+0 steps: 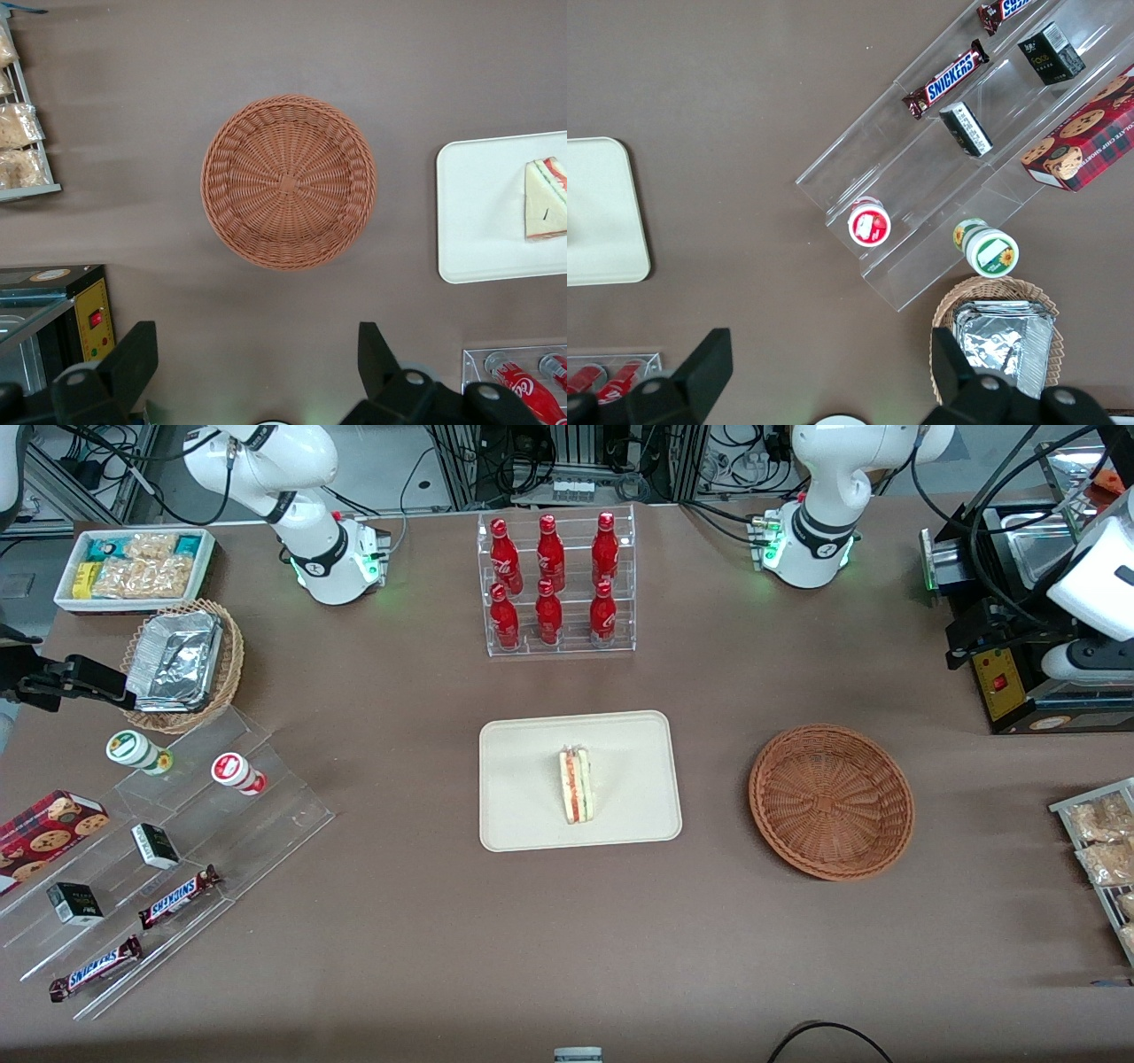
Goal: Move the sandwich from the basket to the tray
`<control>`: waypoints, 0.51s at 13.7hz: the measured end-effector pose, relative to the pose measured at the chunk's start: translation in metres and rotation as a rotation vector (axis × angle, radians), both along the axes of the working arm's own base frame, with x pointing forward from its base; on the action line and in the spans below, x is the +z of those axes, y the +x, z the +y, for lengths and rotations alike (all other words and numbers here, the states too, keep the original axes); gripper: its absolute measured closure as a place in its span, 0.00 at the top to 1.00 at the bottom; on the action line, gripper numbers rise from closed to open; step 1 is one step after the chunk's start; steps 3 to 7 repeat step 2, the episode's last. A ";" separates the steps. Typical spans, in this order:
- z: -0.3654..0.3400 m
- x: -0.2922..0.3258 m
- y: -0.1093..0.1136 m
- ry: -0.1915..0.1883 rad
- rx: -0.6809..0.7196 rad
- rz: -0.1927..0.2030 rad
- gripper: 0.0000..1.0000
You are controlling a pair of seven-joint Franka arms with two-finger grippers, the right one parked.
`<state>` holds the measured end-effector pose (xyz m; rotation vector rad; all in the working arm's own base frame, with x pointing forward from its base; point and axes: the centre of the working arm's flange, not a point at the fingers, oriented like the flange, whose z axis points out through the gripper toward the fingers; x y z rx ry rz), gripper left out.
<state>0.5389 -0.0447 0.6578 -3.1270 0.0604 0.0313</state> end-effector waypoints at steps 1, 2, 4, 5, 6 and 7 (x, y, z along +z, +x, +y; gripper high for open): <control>0.004 0.000 0.000 0.000 0.007 0.001 1.00; 0.009 -0.001 0.001 0.000 0.016 0.001 1.00; 0.009 -0.001 0.001 0.000 0.016 0.001 1.00; 0.009 -0.001 0.001 0.000 0.016 0.001 1.00; 0.009 -0.001 0.001 0.000 0.016 0.001 1.00; 0.009 -0.001 0.001 0.000 0.016 0.001 1.00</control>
